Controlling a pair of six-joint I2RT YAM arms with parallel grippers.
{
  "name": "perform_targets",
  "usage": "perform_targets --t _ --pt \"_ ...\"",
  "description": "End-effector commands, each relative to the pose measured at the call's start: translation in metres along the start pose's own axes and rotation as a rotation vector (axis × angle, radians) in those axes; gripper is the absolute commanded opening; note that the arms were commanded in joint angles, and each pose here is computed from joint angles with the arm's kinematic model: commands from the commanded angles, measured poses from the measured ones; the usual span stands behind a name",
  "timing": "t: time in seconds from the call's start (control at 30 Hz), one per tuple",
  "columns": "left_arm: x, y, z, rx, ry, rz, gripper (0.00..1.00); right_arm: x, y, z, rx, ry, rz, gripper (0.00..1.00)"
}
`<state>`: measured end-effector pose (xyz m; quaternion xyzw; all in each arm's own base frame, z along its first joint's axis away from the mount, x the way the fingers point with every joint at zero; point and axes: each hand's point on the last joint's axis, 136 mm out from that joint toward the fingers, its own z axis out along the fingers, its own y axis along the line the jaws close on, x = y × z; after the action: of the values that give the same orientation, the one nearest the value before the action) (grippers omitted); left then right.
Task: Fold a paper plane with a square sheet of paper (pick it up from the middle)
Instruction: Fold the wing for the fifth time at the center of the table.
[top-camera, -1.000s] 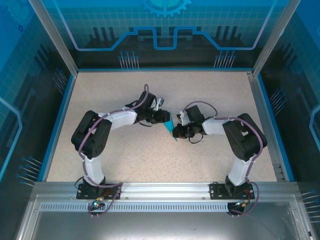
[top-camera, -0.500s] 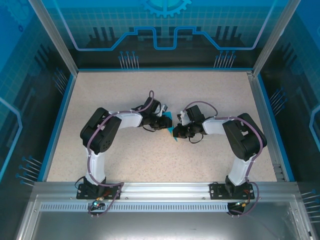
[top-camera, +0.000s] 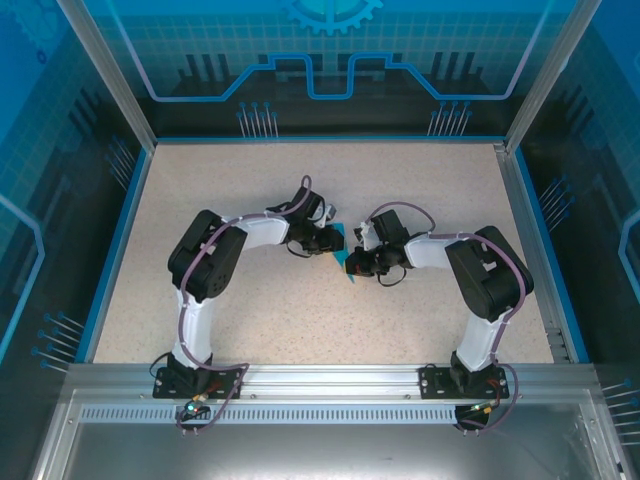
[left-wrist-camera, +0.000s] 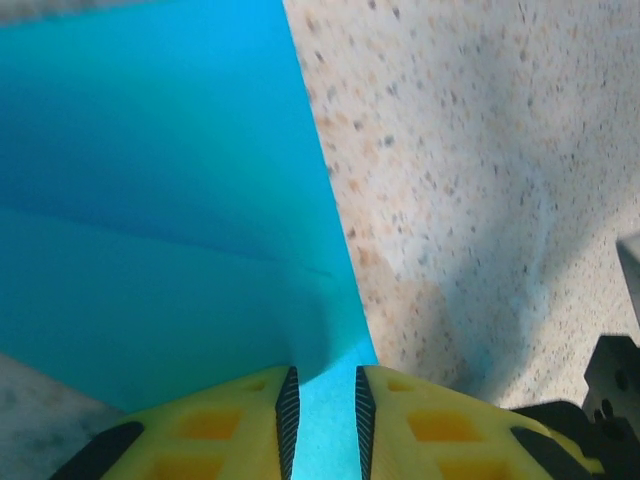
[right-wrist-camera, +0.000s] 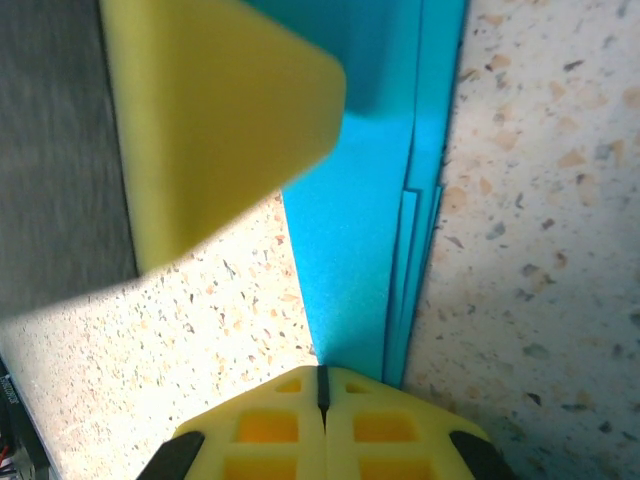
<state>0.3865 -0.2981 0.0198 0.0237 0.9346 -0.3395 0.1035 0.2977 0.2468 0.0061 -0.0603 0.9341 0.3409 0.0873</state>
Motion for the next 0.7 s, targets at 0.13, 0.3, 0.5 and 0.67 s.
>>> perform_targets --t 0.13,0.3,0.5,0.67 --pt "-0.041 0.067 -0.009 -0.154 -0.067 -0.063 0.27 0.093 -0.086 -0.001 0.316 0.27 0.211 0.03" --pt "-0.055 0.087 -0.018 -0.185 -0.089 -0.119 0.27 0.093 -0.086 -0.001 0.319 0.271 0.213 0.03" --pt "-0.064 0.099 -0.027 -0.198 -0.114 -0.153 0.27 0.092 -0.086 -0.001 0.313 0.261 0.216 0.03" --pt "-0.078 0.105 -0.036 -0.208 -0.14 -0.157 0.27 0.091 -0.085 0.0 0.303 0.258 0.214 0.03"
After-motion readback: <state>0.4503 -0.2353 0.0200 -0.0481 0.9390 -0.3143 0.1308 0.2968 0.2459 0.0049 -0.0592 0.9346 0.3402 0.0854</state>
